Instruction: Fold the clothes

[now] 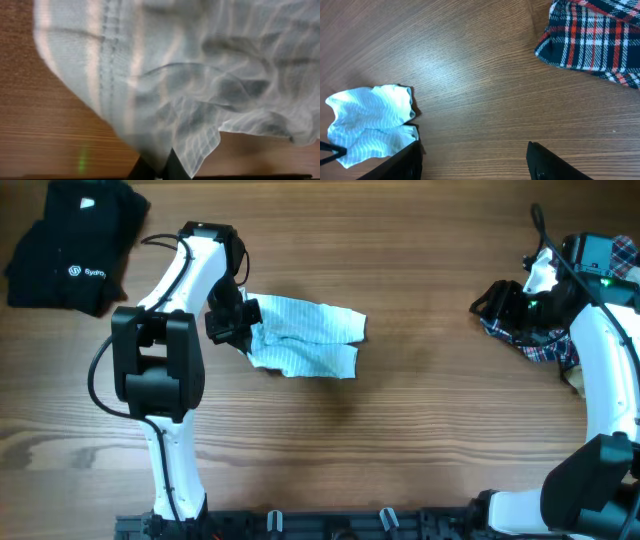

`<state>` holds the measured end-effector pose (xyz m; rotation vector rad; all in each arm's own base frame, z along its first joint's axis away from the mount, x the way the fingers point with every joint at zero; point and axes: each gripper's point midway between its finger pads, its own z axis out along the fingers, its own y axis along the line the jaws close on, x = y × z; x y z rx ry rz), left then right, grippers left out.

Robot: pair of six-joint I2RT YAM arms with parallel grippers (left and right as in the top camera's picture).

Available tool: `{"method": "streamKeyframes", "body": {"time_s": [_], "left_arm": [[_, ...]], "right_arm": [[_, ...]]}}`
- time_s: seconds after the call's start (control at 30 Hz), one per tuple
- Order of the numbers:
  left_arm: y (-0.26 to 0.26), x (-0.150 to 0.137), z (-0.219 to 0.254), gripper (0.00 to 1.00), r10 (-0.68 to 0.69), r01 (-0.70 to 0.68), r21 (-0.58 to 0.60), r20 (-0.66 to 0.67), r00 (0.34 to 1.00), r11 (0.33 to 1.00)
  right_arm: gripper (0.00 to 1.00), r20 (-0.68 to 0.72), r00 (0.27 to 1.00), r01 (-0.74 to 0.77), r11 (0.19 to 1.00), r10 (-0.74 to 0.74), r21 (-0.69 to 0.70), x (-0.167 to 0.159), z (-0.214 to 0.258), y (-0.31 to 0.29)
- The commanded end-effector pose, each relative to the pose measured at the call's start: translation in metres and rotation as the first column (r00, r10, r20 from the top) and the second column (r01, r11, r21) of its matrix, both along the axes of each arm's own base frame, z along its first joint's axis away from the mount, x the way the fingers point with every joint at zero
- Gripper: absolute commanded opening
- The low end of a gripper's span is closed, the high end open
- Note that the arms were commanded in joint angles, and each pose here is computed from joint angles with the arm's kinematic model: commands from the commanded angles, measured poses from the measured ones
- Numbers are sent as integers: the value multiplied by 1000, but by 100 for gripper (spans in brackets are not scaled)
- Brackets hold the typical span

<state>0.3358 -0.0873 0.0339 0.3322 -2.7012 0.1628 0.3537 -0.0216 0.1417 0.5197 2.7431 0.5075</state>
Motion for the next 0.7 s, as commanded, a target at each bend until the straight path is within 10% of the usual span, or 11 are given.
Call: {"method": "streamKeyframes", "body": {"time_s": [0.0,0.3,0.33,0.37,0.4,0.67], "left_arm": [[5,-2,21,4,-27,27,18,40,999,999],[24,-23,30,13,-51,56,117,-46,998,991],[24,-23,30,41,-52,57,118,-49,997,991],[25,-24,31,91,-52,58,118,-53,997,991],[25,-25,31,100,-61,67,118,-57,997,991],[31,-34,35,100,-68,82,145,-95,993,986]], "right_arm": [[67,58,998,-7,1000,8,-23,6,17,-2],[67,60,998,-3,1000,4,-22,6,18,-2],[67,59,998,-3,1000,4,-22,6,18,-2],[67,59,998,-3,1000,5,-22,6,18,-2],[67,58,998,-3,1000,5,-22,6,18,-2],[67,51,999,-4,1000,5,-20,4,17,-1]]}}
